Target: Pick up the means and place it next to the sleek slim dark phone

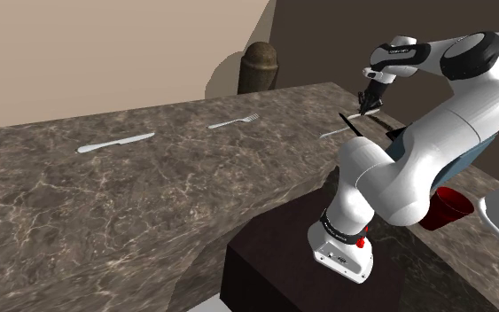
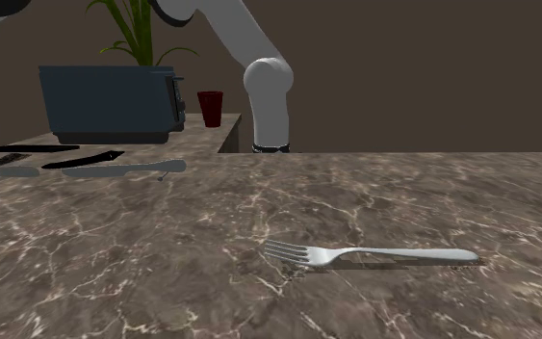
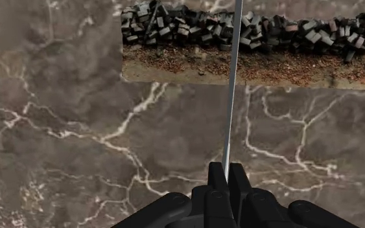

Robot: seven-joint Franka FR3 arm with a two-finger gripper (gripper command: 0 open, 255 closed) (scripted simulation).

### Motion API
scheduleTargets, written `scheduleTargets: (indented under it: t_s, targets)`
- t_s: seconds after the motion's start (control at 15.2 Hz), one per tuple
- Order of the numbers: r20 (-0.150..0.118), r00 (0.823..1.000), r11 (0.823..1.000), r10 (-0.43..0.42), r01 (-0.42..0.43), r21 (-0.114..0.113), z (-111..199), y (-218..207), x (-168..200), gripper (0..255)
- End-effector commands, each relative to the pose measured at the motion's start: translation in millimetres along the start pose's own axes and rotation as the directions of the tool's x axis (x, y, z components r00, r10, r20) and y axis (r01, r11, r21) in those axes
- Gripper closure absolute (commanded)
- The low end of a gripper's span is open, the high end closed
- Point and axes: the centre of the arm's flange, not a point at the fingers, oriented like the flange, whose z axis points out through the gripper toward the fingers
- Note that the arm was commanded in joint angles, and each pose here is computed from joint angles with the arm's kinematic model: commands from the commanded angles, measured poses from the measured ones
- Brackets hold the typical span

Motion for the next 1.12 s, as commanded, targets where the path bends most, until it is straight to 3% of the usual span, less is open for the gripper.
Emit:
scheduleTargets:
  t_s: [0.0,0.07,0.13,0.46,0.73,1.06]
  targets:
    - [0.0,1.0,1.0,0.0,0.0,0.0,0,0,0,255]
    - [0.0,1.0,1.0,0.0,0.0,0.0,0,0,0,255]
    - [0.0,1.0,1.0,0.0,0.0,0.0,0,0,0,0]
    - [0.0,1.0,1.0,0.0,0.0,0.0,0,0,0,0]
    - [0.0,1.0,1.0,0.0,0.0,0.0,-50,0,0,0]
    - [0.0,1.0,1.0,0.0,0.0,0.0,-50,0,0,0]
